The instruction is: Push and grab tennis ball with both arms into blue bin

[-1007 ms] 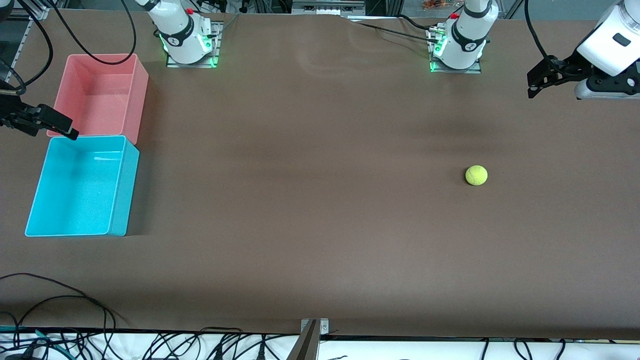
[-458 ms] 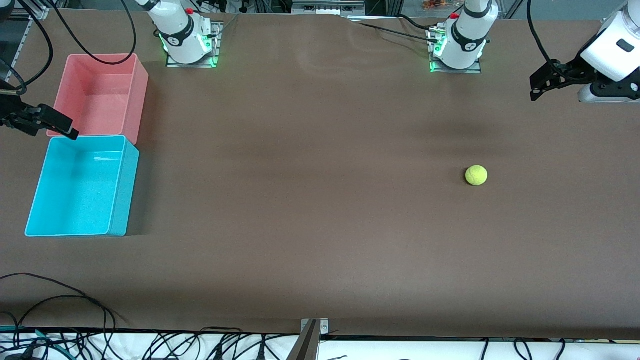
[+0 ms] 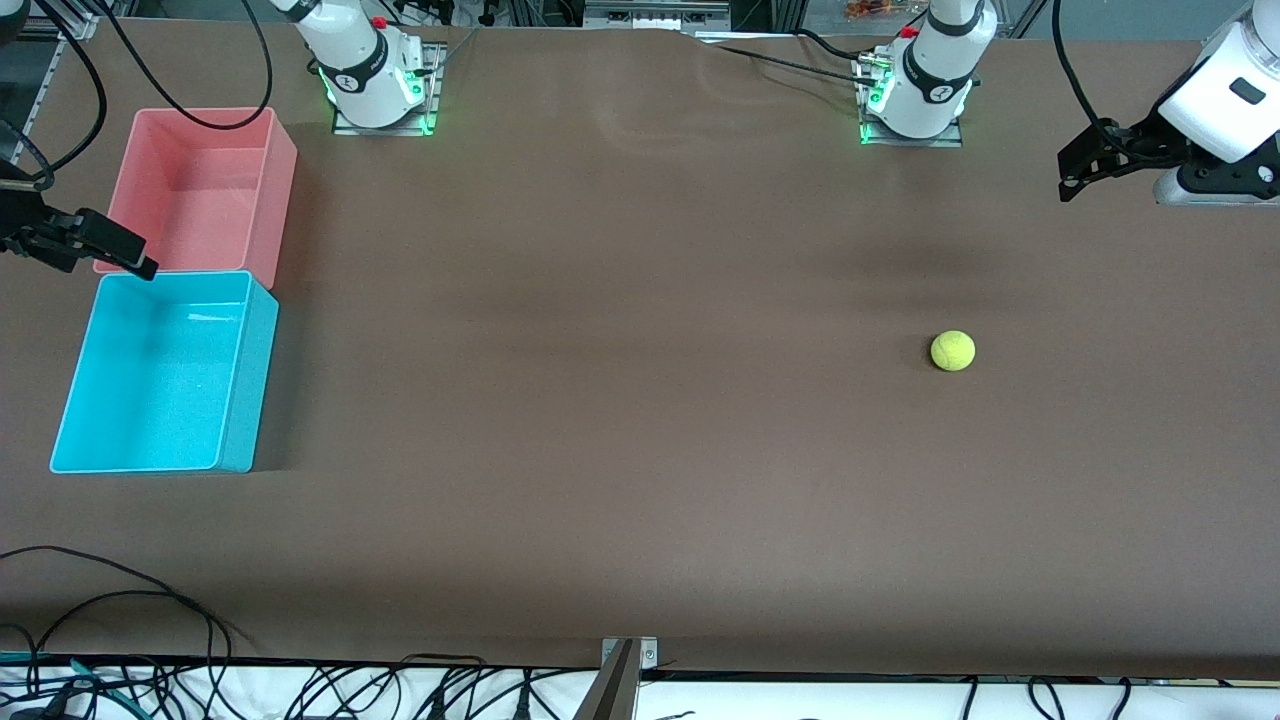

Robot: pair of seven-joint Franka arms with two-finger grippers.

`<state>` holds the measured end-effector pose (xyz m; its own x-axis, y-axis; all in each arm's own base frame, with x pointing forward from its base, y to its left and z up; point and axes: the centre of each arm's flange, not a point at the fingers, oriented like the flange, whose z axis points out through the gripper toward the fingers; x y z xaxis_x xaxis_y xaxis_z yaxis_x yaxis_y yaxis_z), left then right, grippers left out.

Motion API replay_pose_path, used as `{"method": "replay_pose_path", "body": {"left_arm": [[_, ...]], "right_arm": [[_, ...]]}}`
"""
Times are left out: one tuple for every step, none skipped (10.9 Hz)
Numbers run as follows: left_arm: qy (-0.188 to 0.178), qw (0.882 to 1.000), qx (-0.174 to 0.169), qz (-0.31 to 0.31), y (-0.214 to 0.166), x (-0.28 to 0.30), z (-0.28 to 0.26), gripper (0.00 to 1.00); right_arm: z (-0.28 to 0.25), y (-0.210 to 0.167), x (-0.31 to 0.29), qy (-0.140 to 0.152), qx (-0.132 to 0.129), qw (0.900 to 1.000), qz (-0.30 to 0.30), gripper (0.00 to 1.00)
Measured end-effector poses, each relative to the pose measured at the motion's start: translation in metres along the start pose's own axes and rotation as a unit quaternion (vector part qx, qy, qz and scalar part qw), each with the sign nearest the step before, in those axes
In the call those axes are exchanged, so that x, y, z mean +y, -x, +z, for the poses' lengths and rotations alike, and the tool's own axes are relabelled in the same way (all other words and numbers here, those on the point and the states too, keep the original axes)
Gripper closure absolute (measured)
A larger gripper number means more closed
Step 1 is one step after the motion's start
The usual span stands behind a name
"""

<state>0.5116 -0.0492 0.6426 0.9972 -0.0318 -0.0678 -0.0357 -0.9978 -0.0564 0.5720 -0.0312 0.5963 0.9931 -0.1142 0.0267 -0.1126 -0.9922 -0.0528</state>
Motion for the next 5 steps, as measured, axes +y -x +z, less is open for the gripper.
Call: {"method": "replay_pose_path", "body": {"left_arm": [[0.0, 1.0, 0.0, 0.0, 0.0, 0.0, -0.0001, 0.0], [0.0, 1.0, 0.001, 0.001, 0.0001, 0.0007, -0.0005, 0.0], [0.0, 1.0, 0.001, 0.002, 0.0002, 0.0024, -0.001, 0.0], [0.0, 1.0, 0.002, 0.004, 0.0003, 0.0041, -0.0016, 0.0], [0.0, 1.0, 0.002, 0.004, 0.0004, 0.0045, -0.0021, 0.0]], "right_arm": [[0.0004, -0.0001, 0.0, 0.0, -0.001, 1.0, 0.0, 0.0], [0.0004, 0.0, 0.0, 0.0, -0.001, 1.0, 0.0, 0.0], [0.0005, 0.0, 0.0, 0.0, -0.001, 1.0, 0.0, 0.0], [0.0005, 0.0001, 0.0, 0.0, -0.001, 1.0, 0.0, 0.0], [0.0006, 0.0001, 0.0, 0.0, -0.001, 1.0, 0.0, 0.0]]}}
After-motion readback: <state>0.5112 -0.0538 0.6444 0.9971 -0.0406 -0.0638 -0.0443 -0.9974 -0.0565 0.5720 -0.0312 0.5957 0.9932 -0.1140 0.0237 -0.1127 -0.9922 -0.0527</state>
